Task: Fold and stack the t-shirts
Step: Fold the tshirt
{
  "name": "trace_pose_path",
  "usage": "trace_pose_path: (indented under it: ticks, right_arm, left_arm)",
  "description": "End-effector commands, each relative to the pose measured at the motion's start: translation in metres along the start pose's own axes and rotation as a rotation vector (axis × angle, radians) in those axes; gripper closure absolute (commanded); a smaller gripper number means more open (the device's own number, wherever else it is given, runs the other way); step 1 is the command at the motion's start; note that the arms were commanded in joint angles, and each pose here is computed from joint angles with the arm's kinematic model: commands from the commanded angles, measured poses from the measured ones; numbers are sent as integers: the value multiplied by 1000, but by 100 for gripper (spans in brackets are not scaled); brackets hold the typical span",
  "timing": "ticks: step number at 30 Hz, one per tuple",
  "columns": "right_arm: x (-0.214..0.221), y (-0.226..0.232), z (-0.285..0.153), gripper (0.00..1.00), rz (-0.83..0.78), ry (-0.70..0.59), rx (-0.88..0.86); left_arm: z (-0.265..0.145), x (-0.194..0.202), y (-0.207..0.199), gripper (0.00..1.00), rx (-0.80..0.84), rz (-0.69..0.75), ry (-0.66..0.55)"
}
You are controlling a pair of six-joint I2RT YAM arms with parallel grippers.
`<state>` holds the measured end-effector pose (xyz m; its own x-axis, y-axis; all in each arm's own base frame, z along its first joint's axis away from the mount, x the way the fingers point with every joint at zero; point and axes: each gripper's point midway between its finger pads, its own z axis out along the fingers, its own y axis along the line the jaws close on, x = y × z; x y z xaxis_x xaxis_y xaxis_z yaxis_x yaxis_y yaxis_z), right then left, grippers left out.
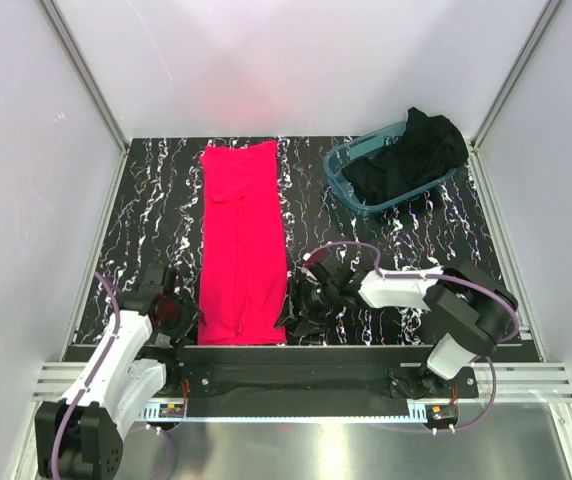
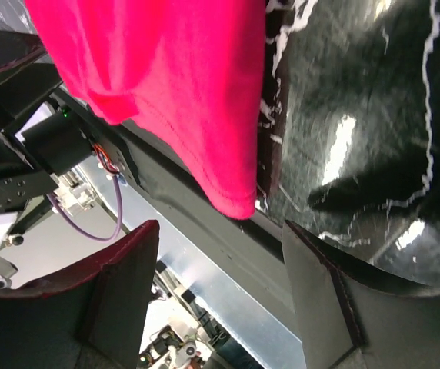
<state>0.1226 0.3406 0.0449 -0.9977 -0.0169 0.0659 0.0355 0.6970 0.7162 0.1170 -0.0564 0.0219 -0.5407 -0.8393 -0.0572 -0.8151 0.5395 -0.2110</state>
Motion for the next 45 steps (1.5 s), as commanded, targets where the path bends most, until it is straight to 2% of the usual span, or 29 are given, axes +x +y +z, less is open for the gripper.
trace_pose_path:
  ticks: [1, 11, 18, 19, 20, 23, 26, 28, 29, 30, 31, 35, 37, 41, 45]
  right_arm:
    - [-6, 19, 8, 28, -2, -8, -76]
    - [-8, 13, 16, 28, 61, 2, -55]
    - [-6, 7, 16, 31, 104, -4, -4]
    - [-6, 6, 16, 32, 107, -6, 3]
    - [-5, 5, 17, 38, 108, -2, 5]
    - [0, 4, 22, 46, 110, 15, 11]
    - [5, 4, 29, 48, 108, 36, 19]
    - [6, 5, 33, 59, 112, 48, 9]
    - [8, 7, 33, 67, 114, 58, -1]
    - [7, 10, 33, 81, 113, 55, -10]
    - [7, 15, 30, 85, 104, 49, -23]
    - [4, 33, 14, 91, 59, 24, -41]
    - [8, 36, 8, 99, 45, 47, -28]
    - [-4, 66, -3, 100, 9, 14, -66]
    - [-22, 76, -13, 100, -12, -12, -57]
  left_arm:
    - [2, 3, -6, 42, 47, -22, 16]
    - [7, 12, -6, 45, 80, 0, 51]
    - [8, 19, -1, 55, 55, -17, 88]
    - [7, 19, -1, 60, 58, -20, 85]
    - [7, 19, -1, 63, 57, -30, 84]
    - [7, 20, 0, 71, 51, -40, 87]
    - [7, 20, -1, 76, 54, -37, 89]
    - [7, 20, -1, 78, 57, -38, 87]
    - [7, 20, -1, 81, 58, -35, 90]
    - [6, 20, -2, 83, 62, -33, 88]
    - [5, 19, -3, 85, 67, -29, 84]
    - [-5, 16, -8, 92, 94, -2, 66]
    - [-19, 8, -20, 96, 139, 29, 29]
    - [-46, -11, -36, 98, 161, 91, -48]
    - [-64, -26, -58, 99, 178, 139, -86]
